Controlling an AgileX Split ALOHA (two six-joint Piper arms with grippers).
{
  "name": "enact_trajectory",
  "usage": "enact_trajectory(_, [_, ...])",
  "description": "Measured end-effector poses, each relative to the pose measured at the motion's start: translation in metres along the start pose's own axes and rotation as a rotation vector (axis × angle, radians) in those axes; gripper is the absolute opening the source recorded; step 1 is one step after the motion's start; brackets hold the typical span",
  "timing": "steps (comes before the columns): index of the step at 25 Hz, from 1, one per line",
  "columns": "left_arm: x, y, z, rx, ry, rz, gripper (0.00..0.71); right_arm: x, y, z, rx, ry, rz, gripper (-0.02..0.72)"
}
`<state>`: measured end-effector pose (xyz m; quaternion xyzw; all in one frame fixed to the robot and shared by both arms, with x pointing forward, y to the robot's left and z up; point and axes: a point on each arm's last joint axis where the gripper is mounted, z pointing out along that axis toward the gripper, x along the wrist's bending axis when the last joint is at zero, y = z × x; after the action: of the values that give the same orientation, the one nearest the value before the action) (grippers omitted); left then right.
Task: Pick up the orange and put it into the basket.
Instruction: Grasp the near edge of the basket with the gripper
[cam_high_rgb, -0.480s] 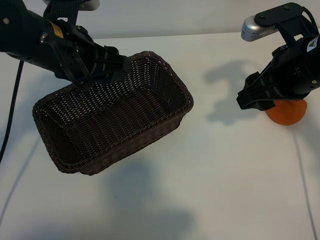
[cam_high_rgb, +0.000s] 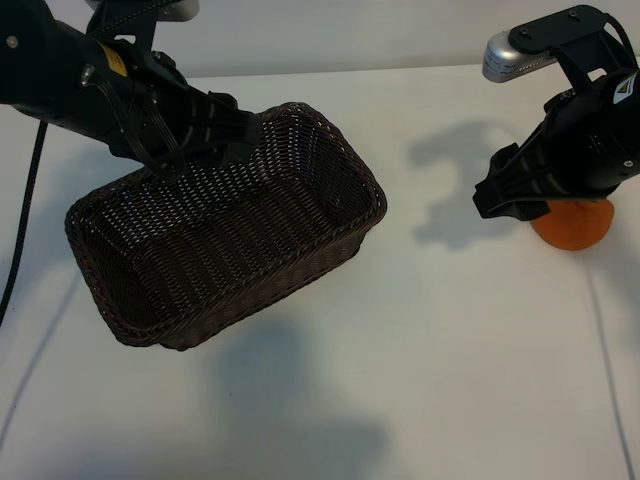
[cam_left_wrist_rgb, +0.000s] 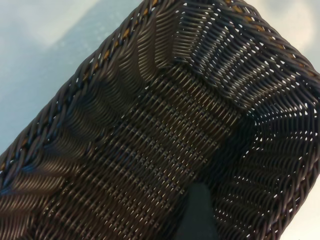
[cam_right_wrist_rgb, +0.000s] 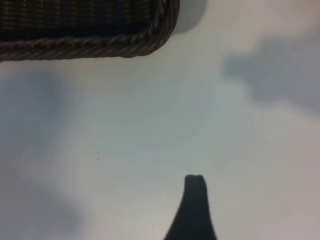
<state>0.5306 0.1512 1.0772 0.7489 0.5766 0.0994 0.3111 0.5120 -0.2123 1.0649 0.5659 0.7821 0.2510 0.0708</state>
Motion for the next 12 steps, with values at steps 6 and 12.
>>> enact_trajectory(6, [0.0000,0.0000,0.0000,0.000,0.000,0.000,0.592,-0.0002,0.0010,0.0000,-0.012,-0.002,0.000,0.585])
enact_trajectory(12, [0.0000,0.0000,0.0000,0.000,0.000,0.000,0.592,-0.0003,0.0016,0.0000,-0.018,-0.003,0.002,0.585])
